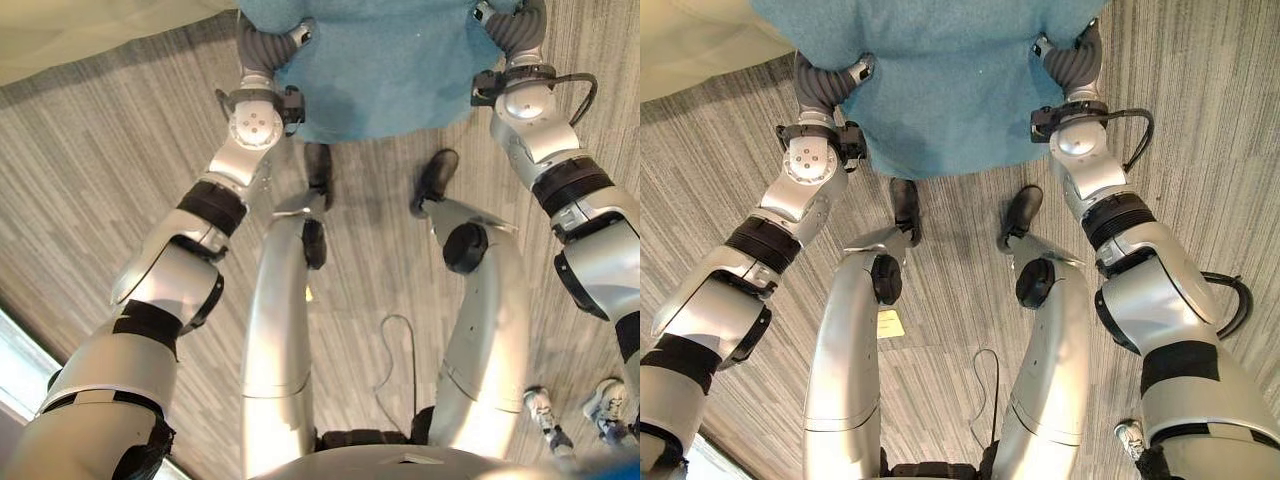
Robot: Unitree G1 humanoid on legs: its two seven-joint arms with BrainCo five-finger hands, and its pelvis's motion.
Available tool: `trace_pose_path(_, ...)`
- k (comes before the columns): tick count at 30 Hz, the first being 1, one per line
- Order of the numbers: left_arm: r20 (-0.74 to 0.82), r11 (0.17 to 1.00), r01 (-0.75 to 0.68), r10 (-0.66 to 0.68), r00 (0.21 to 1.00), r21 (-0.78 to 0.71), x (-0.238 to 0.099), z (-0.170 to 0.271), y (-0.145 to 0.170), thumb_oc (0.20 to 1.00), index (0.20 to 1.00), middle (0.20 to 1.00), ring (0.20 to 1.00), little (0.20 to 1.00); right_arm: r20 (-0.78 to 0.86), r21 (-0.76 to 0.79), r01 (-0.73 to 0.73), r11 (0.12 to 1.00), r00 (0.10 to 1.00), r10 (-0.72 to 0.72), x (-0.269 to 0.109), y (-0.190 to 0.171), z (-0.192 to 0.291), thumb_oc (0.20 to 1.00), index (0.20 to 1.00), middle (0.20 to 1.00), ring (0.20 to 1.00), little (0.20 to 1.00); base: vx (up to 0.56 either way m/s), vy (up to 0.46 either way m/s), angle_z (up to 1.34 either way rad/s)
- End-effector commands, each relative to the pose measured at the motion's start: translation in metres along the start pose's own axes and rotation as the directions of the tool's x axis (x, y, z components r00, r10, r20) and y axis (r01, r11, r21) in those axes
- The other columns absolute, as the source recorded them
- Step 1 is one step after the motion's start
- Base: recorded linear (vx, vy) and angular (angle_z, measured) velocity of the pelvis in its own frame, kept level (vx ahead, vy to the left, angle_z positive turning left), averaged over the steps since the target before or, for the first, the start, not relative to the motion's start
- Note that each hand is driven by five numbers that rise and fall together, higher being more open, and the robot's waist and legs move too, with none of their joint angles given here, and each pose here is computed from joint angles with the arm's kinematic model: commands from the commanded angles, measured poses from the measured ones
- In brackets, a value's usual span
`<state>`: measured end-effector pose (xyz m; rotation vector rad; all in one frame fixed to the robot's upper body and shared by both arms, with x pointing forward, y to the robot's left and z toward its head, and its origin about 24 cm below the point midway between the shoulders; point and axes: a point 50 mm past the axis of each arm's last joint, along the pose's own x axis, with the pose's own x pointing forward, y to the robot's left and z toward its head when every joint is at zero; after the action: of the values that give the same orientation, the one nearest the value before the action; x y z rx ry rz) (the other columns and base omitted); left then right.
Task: Pick up all the scattered cushions and arrange them neatly on the sofa.
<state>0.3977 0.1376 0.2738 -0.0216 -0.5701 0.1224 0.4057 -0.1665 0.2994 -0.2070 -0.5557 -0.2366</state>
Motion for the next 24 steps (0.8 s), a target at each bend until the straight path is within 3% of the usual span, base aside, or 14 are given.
trace_pose_path(1,0.206,0.967,0.155,-0.112,0.972,-0.202,-0.016,0.034,-0.037,0.200,0.200,0.200,0.200,0.200,0.379,0.120,-0.211,0.970,0.913,0.152,-0.018,0.050,0.071,0.200,0.200,0.200,0.200,0.200,-0.03,0.010,-0.02)
trace_pose_path(7,0.223,0.944,0.198,-0.140,0.965,-0.263,-0.046,0.022,-0.039,0.200,0.200,0.200,0.200,0.200,0.396,0.069,-0.206,0.976,0.904,0.163,-0.044,0.042,0.047,0.200,0.200,0.200,0.200,0.200,-0.08,0.013,0.04)
trace_pose_path(13,0.159,0.920,0.200,-0.154,0.975,-0.337,-0.085,-0.005,-0.031,0.200,0.200,0.200,0.200,0.200,0.294,0.120,-0.216,0.969,0.940,0.173,-0.086,0.028,-0.003,0.200,0.200,0.200,0.200,0.200,-0.03,-0.035,0.09)
trace_pose_path(18,0.009,0.923,0.171,-0.179,0.984,-0.344,-0.135,-0.045,-0.013,0.200,0.200,0.200,0.200,0.200,0.130,0.166,-0.187,0.968,0.977,0.167,-0.139,0.011,-0.053,0.200,0.200,0.200,0.200,0.200,-0.01,-0.065,0.21)
trace_pose_path(24,-0.151,0.936,0.128,-0.185,0.971,-0.327,-0.179,-0.075,0.010,0.200,0.200,0.200,0.200,0.200,0.019,0.177,-0.195,0.965,0.981,0.195,-0.179,0.004,-0.077,0.200,0.200,0.200,0.200,0.200,0.08,-0.103,0.30)
